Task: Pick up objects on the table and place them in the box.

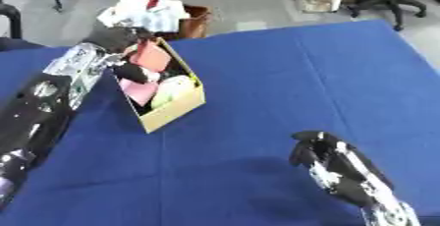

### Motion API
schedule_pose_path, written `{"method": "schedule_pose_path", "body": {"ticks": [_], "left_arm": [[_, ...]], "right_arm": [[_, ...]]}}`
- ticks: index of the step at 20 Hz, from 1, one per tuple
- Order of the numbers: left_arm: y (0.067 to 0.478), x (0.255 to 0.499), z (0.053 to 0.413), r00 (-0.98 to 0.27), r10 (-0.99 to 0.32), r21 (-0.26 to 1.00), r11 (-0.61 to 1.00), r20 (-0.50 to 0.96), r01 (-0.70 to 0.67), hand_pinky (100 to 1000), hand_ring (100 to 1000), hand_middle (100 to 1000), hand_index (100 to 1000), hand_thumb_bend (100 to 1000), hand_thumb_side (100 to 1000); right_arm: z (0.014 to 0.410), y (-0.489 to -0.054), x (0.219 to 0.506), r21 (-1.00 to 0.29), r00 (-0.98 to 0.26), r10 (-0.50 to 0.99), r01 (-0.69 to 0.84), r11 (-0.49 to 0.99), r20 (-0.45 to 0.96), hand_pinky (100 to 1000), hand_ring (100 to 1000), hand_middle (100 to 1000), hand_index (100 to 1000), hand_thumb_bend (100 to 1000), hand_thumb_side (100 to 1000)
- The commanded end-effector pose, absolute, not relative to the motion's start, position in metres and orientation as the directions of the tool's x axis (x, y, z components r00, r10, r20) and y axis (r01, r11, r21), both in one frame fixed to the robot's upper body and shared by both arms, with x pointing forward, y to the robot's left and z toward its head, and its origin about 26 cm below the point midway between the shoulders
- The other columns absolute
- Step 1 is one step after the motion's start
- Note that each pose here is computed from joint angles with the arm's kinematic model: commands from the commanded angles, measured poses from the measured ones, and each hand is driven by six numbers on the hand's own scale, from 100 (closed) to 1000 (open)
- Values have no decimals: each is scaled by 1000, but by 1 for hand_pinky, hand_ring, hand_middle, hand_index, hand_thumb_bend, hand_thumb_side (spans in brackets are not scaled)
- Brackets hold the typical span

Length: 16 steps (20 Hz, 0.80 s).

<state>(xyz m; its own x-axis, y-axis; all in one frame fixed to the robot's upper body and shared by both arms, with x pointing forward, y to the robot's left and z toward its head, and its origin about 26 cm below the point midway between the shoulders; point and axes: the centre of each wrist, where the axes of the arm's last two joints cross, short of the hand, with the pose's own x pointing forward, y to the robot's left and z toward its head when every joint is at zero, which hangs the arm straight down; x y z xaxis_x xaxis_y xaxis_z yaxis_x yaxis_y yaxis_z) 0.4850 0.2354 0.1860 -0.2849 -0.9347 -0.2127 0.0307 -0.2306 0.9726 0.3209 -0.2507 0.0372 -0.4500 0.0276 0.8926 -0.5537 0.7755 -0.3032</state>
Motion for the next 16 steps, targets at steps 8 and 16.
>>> {"method": "schedule_pose_path", "body": {"ticks": [8, 16], "left_arm": [[276, 474, 228, -243, -964, 994, -108, -108, -13, 888, 833, 883, 931, 332, 822], [326, 455, 247, -197, -979, 998, -57, -51, 27, 876, 820, 852, 926, 316, 737]], "right_arm": [[43, -255, 323, -320, -468, 40, -535, 782, 883, 567, 579, 540, 780, 100, 430], [43, -258, 322, -322, -465, 50, -528, 786, 884, 567, 579, 540, 780, 100, 430]]}}
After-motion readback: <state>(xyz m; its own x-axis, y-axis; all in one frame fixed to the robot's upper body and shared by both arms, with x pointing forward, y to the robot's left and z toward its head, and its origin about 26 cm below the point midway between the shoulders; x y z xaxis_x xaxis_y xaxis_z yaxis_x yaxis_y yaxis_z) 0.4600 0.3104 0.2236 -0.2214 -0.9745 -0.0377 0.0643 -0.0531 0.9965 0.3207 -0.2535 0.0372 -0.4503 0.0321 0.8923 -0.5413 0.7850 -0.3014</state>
